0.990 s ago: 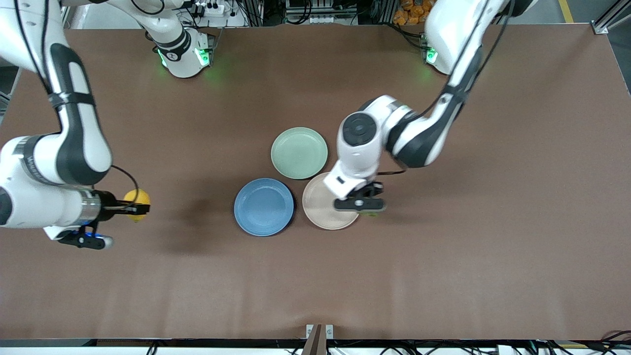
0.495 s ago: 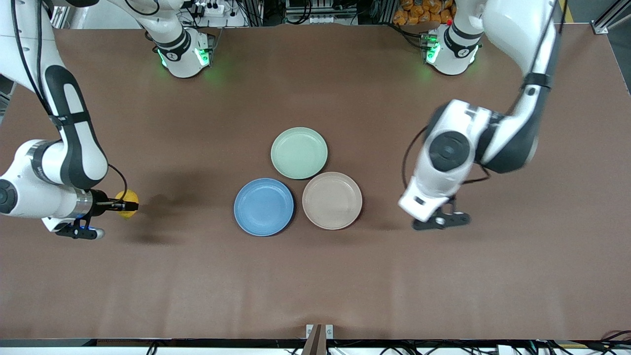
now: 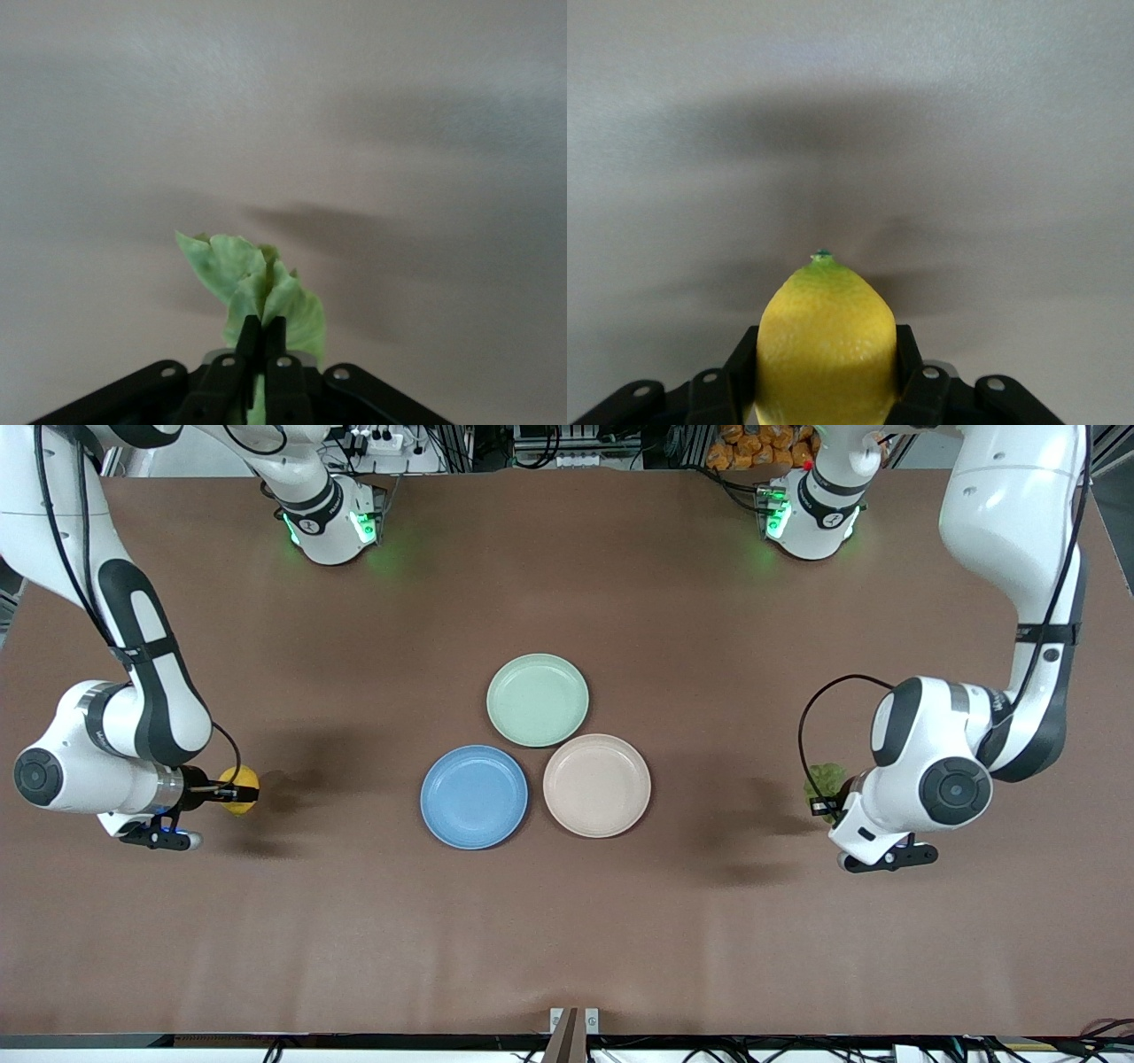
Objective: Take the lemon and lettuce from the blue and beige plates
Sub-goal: 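Lower the lettuce onto the table and open the left gripper, then set the lemon on the table with the right gripper while the left gripper withdraws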
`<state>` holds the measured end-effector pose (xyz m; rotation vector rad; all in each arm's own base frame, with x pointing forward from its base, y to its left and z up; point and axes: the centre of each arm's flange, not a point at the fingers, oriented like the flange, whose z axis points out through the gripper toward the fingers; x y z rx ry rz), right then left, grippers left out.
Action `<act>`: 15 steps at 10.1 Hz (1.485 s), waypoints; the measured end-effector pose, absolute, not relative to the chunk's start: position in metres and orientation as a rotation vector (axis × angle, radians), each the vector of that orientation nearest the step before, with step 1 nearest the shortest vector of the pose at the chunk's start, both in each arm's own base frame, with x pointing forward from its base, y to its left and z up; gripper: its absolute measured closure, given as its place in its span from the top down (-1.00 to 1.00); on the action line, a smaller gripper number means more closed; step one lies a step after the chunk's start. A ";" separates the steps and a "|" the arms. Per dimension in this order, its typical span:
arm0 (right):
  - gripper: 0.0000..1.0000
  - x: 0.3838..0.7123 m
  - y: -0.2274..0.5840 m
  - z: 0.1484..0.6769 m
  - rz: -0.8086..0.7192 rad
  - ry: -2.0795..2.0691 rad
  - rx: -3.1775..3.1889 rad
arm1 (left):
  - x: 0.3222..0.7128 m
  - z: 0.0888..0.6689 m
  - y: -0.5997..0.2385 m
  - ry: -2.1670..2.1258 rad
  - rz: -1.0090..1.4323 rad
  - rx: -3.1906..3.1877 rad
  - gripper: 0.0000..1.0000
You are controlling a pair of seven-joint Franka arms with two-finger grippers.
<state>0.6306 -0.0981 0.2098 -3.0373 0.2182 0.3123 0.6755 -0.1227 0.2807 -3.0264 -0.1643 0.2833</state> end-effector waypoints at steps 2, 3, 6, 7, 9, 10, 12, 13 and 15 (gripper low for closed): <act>0.26 0.629 -0.098 0.198 0.330 0.219 -3.034 | 0.678 0.283 -0.134 -0.142 0.255 -3.042 -0.22; 0.26 0.629 -0.098 0.195 0.334 0.220 -3.034 | 0.683 0.307 -0.136 -0.133 0.195 -3.055 0.15; 0.74 0.632 -0.098 0.201 0.338 0.217 -3.032 | 0.670 0.442 -0.135 -0.094 0.021 -3.062 0.95; 0.98 0.639 -0.097 0.218 0.354 0.210 -3.027 | 0.652 0.488 -0.137 -0.089 -0.005 -3.053 1.00; 1.00 0.658 -0.097 0.290 0.424 0.185 -3.008 | 0.618 0.559 -0.140 -0.080 -0.063 -3.041 1.00; 1.00 0.662 -0.096 0.337 0.424 0.174 -3.007 | 0.602 0.584 -0.139 -0.056 -0.071 -3.045 1.00; 1.00 0.658 -0.086 0.429 0.336 0.137 -3.032 | 0.581 0.617 -0.130 0.030 -0.076 -3.072 1.00; 1.00 0.650 -0.077 0.477 0.249 0.115 -3.054 | 0.574 0.626 -0.125 0.041 -0.070 -3.078 1.00; 1.00 0.630 -0.059 0.543 0.126 0.108 -3.073 | 0.570 0.632 -0.117 0.047 -0.073 -3.090 1.00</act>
